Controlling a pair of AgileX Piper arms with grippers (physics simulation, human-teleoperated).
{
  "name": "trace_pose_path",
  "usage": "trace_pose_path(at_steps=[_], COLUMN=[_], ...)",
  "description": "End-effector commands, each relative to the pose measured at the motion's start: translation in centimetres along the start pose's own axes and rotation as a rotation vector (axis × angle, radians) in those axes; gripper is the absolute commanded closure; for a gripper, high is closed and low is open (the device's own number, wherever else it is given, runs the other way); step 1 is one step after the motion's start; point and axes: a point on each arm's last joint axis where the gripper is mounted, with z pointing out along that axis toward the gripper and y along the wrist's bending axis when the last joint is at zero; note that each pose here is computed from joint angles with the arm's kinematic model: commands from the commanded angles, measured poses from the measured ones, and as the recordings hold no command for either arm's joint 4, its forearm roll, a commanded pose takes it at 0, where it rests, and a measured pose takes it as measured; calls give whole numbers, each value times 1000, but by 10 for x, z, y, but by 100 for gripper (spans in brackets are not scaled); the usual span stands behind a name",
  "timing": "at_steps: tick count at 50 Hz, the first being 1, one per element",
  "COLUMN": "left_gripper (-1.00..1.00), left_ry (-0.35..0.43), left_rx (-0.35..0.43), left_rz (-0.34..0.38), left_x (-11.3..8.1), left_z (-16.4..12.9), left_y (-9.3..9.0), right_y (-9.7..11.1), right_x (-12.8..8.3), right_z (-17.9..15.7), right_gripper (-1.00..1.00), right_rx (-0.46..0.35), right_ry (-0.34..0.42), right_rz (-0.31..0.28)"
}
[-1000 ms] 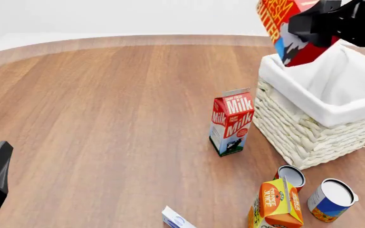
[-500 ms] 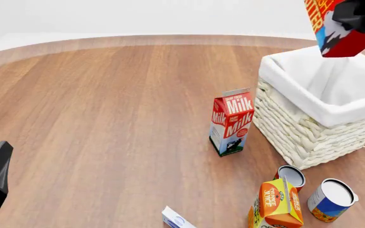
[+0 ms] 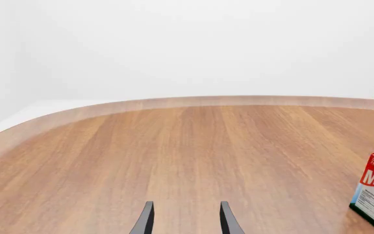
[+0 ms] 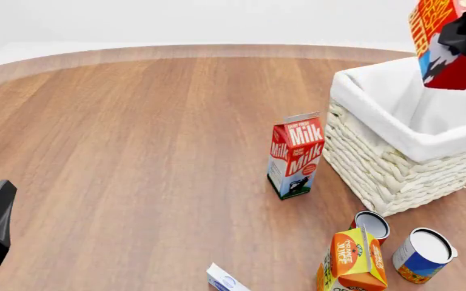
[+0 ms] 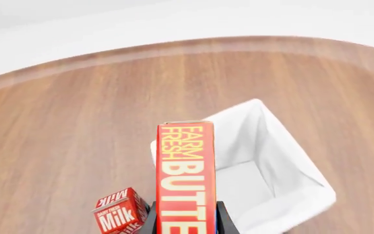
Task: Pick up the cream cheese box and the butter, and put them in the basket.
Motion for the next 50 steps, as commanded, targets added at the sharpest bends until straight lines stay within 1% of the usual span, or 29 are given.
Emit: trace_pose_path(at_steps=[1, 2, 3, 5, 8, 10, 14, 15, 17, 19, 22, 23, 24, 26, 27, 29, 32, 34, 36, 38, 41, 43, 45, 46, 47, 48, 49, 50], left_gripper=[-100, -100, -100, -100, -100, -100, -100, -100, -100, -100, -100, -100, -100, -100, -100, -100, -100, -100, -100, -100, -100, -100, -100, -100, -100, -100, -100, -100], left_ry=[0, 0, 0, 0, 0, 0, 0, 0, 0, 0, 0, 0, 0, 0, 0, 0, 0, 0, 0, 0, 0, 0, 0, 0, 0, 0, 0, 0], left_rx=[0, 0, 0, 0, 0, 0, 0, 0, 0, 0, 0, 0, 0, 0, 0, 0, 0, 0, 0, 0, 0, 0, 0, 0, 0, 0, 0, 0], left_rz=[0, 0, 0, 0, 0, 0, 0, 0, 0, 0, 0, 0, 0, 0, 0, 0, 0, 0, 0, 0, 0, 0, 0, 0, 0, 0, 0, 0], left_x=[0, 0, 0, 0, 0, 0, 0, 0, 0, 0, 0, 0, 0, 0, 0, 0, 0, 0, 0, 0, 0, 0, 0, 0, 0, 0, 0, 0], left_z=[0, 0, 0, 0, 0, 0, 0, 0, 0, 0, 0, 0, 0, 0, 0, 0, 0, 0, 0, 0, 0, 0, 0, 0, 0, 0, 0, 0], left_y=[0, 0, 0, 0, 0, 0, 0, 0, 0, 0, 0, 0, 0, 0, 0, 0, 0, 0, 0, 0, 0, 0, 0, 0, 0, 0, 0, 0], right_y=[-5, -5, -6, -6, -8, -8, -9, -10, -10, -11, -11, -12, -11, -12, -13, -13, -13, -14, -13, -14, -16, -15, -15, -14, -14, -14, -14, -13], right_x=[-3, -5, -1, -3, 4, 0, 4, 9, 8, 15, 14, 20, 16, 16, 20, 17, 19, 25, 21, 22, 29, 25, 32, 34, 35, 32, 32, 33], right_z=[1, 2, 4, 4, 9, 9, 12, 15, 16, 19, 19, 22, 20, 22, 23, 22, 23, 27, 25, 27, 30, 29, 33, 34, 35, 34, 34, 35], right_gripper=[100, 100, 100, 100, 100, 100, 100, 100, 100, 100, 100, 100, 100, 100, 100, 100, 100, 100, 100, 100, 100, 100, 100, 100, 100, 100, 100, 100], right_rx=[24, 25, 25, 29, 32, 36, 38, 39, 41, 40, 39, 40, 40, 43, 44, 46, 47, 47, 47, 49, 52, 52, 49, 43, 45, 46, 45, 42], right_ry=[-22, -23, -19, -17, -14, -10, -6, -2, -2, 0, 2, 4, 5, 6, 7, 6, 8, 10, 11, 12, 15, 20, 30, 34, 35, 33, 36, 38], right_rz=[28, 29, 33, 31, 36, 39, 45, 48, 54, 58, 63, 66, 68, 68, 67, 70, 72, 75, 75, 76, 75, 78, 86, 105, 108, 102, 112, 140])
